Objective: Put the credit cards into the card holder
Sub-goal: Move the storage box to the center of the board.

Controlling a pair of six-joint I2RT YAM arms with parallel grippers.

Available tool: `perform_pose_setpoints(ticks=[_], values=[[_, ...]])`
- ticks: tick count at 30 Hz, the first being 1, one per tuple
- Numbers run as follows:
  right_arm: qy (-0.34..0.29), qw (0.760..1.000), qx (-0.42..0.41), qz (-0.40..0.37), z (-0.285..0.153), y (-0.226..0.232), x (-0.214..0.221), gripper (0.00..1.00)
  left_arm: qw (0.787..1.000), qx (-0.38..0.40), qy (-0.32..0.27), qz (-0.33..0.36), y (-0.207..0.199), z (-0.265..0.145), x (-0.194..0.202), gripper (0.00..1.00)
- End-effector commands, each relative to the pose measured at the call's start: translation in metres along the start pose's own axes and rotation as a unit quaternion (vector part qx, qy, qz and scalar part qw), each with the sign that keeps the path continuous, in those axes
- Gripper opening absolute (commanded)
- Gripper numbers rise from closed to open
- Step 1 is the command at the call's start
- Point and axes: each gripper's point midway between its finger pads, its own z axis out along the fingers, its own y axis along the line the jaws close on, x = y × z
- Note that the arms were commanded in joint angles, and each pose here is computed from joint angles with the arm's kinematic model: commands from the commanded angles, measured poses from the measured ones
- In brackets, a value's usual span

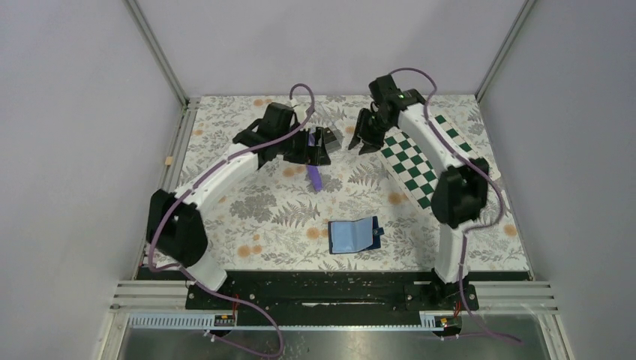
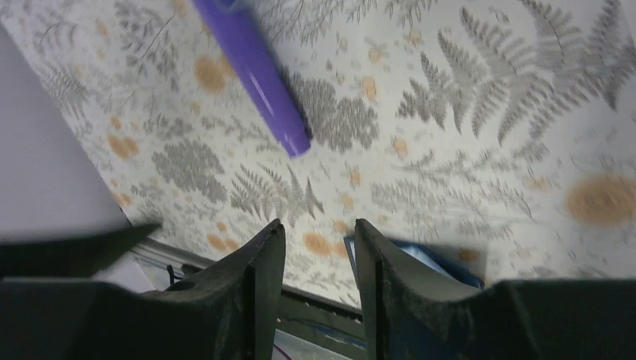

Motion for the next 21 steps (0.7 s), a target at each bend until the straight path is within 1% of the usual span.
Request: perform_pose_setpoints(ticks=[1,5,10,15,21], values=[[-0.073,0.995,-0.036,-0.053,-0.064,-0.006,0.020,0.46,0.996,-0.027,-0.035,0.077,0.013,0.035,-0.060,0.83],[-0.069,0.995,-0.046,-0.051,-0.074,-0.029,0.053,0.48,0.993,-0.058,-0.011,0.098,0.036,0.081,-0.081,0.82],[-0.051,0.996,-0.059,-0.050,-0.081,-0.046,0.088,0.50,0.993,-0.060,-0.003,0.106,0.047,0.117,-0.094,0.82],[-0.036,0.996,-0.064,-0.048,-0.081,-0.055,0.104,0.50,0.992,-0.080,0.034,0.091,0.062,0.140,-0.089,0.83],[-0.027,0.996,-0.074,-0.048,-0.082,-0.053,0.108,0.51,0.991,-0.098,0.055,0.078,0.076,0.154,-0.077,0.84]])
